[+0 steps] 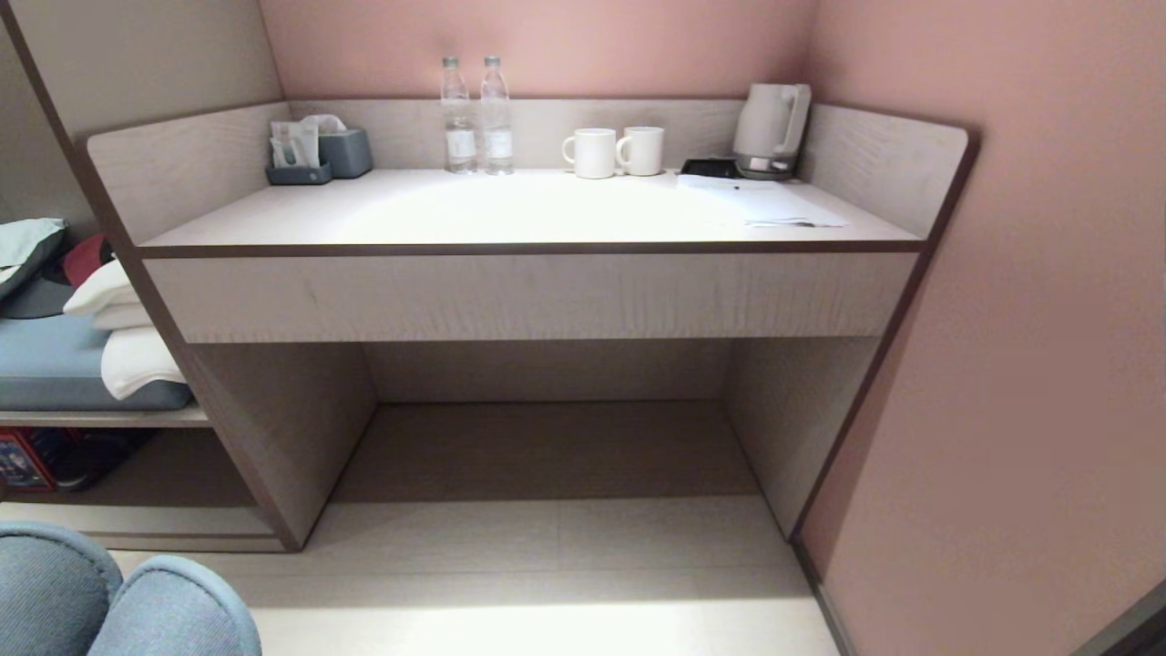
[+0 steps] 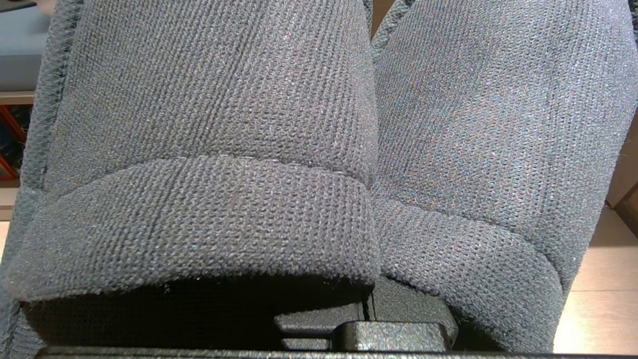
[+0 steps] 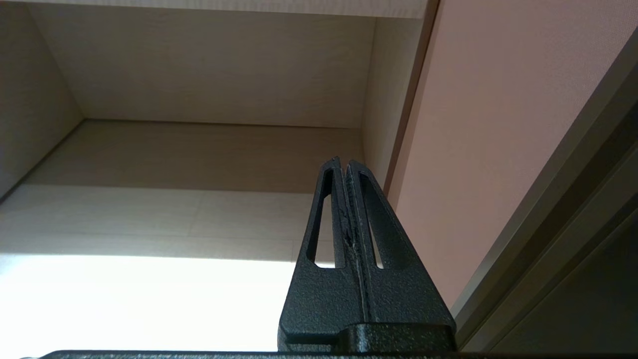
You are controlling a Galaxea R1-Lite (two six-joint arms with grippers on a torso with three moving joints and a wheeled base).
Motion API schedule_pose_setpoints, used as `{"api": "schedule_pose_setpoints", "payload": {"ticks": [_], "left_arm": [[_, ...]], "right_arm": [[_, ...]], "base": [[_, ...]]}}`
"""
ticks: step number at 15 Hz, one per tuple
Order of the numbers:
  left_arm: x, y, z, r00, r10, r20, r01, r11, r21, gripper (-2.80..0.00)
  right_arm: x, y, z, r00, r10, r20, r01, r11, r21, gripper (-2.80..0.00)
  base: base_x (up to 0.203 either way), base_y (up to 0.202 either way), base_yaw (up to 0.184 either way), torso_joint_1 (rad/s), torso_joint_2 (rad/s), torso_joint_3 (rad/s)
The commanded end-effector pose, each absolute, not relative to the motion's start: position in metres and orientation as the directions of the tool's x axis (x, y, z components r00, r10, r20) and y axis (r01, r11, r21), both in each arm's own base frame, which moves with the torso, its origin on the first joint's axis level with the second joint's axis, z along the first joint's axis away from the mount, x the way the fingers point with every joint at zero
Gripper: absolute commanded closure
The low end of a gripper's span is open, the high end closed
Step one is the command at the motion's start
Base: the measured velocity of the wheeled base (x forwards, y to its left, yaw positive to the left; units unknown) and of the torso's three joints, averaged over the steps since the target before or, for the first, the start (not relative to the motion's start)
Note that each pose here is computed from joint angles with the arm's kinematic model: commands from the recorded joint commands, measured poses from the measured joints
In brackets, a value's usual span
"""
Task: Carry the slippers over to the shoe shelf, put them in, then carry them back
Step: Place the slippers into the shoe cabinet
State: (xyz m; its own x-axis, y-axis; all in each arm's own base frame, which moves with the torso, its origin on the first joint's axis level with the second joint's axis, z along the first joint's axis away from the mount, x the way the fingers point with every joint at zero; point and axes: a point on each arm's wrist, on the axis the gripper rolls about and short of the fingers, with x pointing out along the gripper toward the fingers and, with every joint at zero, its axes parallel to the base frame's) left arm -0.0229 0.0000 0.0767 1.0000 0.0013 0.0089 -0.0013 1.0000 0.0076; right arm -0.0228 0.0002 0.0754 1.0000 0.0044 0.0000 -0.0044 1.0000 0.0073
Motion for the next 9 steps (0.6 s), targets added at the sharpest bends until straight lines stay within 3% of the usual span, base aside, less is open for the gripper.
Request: {"api": "schedule_pose_setpoints", "payload": {"ticks": [1,9], "left_arm": [[-0.0229,0.0,0.0767,1.0,0.002,0.009,-0.002,1.0,0.008,0.0],[-0.0229,0.0,0.0767,1.0,0.002,0.009,-0.002,1.0,0.005,0.0]], "right_arm": [[-0.0229,0.0002,0.0754,1.0,0.005,0.002,-0.005,1.0,0.008,0.0],[-0.0229,0.0002,0.0754,1.0,0.005,0.002,-0.005,1.0,0.008,0.0]], "base": [[0.0,0.0,0.0,0.0,0.0,0.0],[0.0,0.0,0.0,0.0,0.0,0.0]]}}
